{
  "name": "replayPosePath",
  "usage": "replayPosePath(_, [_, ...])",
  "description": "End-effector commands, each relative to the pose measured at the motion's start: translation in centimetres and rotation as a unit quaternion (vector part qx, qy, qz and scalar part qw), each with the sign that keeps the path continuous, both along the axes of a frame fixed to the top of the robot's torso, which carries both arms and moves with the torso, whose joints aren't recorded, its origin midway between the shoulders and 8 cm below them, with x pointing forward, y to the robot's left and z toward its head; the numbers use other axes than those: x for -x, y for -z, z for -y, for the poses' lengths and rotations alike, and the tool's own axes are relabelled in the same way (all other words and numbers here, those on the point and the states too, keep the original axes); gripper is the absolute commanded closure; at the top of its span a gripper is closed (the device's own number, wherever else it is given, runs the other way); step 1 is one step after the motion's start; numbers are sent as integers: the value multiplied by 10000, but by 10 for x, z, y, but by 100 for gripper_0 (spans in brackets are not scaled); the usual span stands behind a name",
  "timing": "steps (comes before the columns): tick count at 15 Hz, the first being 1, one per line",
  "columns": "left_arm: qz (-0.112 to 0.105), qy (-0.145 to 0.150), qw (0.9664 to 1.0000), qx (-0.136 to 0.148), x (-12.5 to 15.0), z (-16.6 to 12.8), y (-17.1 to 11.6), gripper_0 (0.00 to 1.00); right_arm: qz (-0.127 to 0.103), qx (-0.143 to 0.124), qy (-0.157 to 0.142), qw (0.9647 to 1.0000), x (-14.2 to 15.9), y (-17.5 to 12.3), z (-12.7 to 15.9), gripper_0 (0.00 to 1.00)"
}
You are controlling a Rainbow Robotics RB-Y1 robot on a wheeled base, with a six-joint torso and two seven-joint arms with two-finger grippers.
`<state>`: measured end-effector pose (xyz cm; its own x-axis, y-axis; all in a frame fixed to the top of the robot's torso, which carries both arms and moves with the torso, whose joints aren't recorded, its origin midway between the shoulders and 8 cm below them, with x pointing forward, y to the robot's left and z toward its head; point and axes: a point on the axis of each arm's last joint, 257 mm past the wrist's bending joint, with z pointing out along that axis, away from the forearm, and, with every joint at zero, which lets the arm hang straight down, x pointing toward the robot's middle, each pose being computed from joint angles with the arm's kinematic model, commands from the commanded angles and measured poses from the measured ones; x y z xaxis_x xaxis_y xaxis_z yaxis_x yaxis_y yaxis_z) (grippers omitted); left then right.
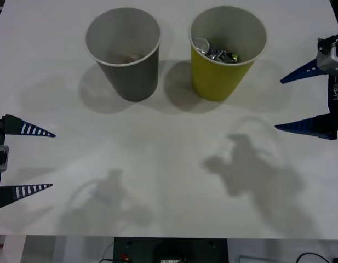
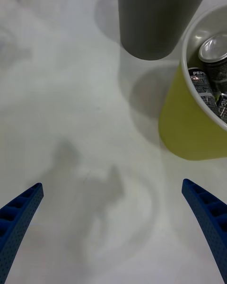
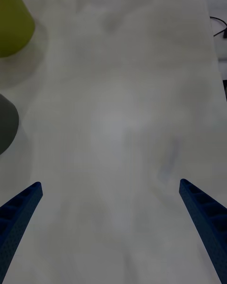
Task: Put the can into the green bin and the plastic bottle into the gray bin
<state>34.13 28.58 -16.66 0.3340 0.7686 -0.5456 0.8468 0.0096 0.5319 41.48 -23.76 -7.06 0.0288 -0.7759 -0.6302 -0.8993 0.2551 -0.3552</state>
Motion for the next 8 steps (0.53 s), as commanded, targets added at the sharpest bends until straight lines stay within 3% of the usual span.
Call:
replayPosePath(1, [0, 0, 10000, 0, 0, 0, 0, 0, 44, 78, -267, 9996, 14, 22, 12, 0])
replayPosePath(6, [0, 0, 10000, 0, 0, 0, 0, 0, 319, -157, -484, 9982, 31, 51, 25, 0])
replayPosePath(8, [0, 0, 10000, 0, 0, 0, 0, 0, 373, -89, -537, 9978, 37, 60, 33, 0])
